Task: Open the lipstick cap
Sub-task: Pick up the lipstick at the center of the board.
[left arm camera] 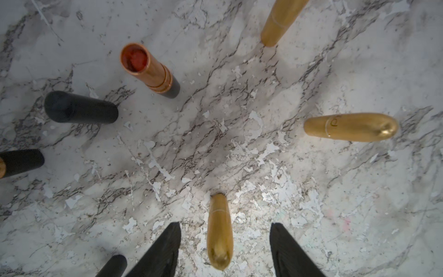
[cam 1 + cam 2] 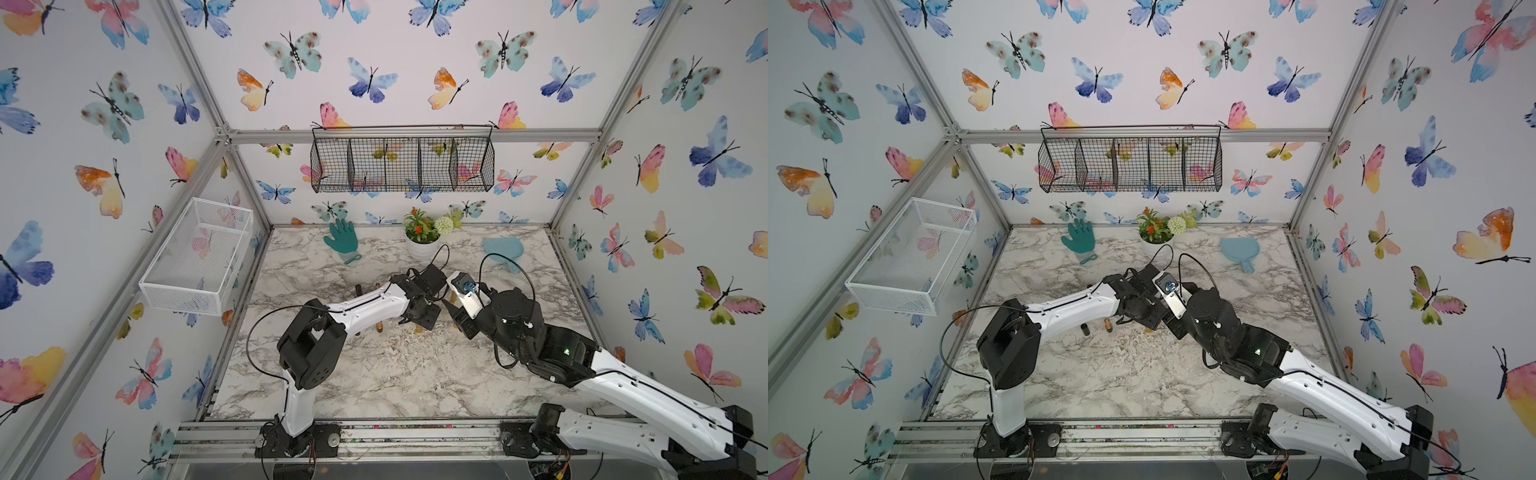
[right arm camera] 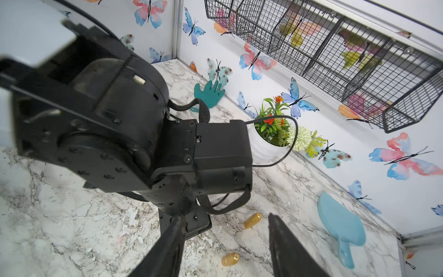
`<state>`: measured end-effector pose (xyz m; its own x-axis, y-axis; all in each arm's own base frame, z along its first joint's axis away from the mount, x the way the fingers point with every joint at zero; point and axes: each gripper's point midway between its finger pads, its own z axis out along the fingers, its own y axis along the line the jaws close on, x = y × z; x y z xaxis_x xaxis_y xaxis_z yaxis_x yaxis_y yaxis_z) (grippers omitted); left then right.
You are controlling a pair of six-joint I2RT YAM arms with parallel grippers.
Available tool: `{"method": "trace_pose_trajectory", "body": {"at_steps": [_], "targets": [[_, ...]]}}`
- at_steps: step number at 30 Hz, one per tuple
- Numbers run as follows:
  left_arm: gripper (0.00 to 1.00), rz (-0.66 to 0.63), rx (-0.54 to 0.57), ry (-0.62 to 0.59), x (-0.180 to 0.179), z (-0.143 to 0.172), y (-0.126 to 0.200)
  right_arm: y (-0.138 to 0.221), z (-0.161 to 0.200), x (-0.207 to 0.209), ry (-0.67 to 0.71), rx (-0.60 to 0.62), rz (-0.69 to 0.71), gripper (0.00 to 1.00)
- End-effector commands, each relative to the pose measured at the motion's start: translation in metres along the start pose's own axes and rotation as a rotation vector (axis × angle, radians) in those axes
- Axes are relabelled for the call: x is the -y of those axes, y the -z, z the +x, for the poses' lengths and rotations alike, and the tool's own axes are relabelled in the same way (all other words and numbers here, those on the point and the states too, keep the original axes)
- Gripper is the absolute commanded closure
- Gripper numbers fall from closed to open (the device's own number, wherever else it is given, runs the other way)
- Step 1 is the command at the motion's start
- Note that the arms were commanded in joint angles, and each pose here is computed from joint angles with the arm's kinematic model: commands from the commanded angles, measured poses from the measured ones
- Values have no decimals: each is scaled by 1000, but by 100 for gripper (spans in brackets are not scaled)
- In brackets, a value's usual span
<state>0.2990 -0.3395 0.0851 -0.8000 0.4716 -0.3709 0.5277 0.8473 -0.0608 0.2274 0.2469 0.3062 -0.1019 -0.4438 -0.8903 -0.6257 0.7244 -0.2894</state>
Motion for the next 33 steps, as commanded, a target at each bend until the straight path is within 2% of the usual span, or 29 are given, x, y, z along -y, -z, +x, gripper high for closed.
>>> {"method": "trace_pose_trajectory", "body": {"at_steps": [1,12,15,19,22,29,33], "targets": [[42,-36,-19,-22,-5,2,-3,-3,8,-3,-11,-16,-3,42],[63,12,-68,-26,4,15,-13,-16,18,-11,8,-46,-12,42],[63,16,-78,-24,4,19,-14,-18,19,-12,8,-46,-14,42],[55,22,-96,-21,4,25,-16,-20,22,-14,11,-49,-16,42],[54,30,-103,-19,5,27,-15,-21,23,-15,12,-51,-18,42],[64,28,-95,-20,5,26,-13,-23,25,-16,17,-55,-19,42],[74,29,-87,-23,6,23,-13,-24,26,-16,18,-58,-20,42]]}}
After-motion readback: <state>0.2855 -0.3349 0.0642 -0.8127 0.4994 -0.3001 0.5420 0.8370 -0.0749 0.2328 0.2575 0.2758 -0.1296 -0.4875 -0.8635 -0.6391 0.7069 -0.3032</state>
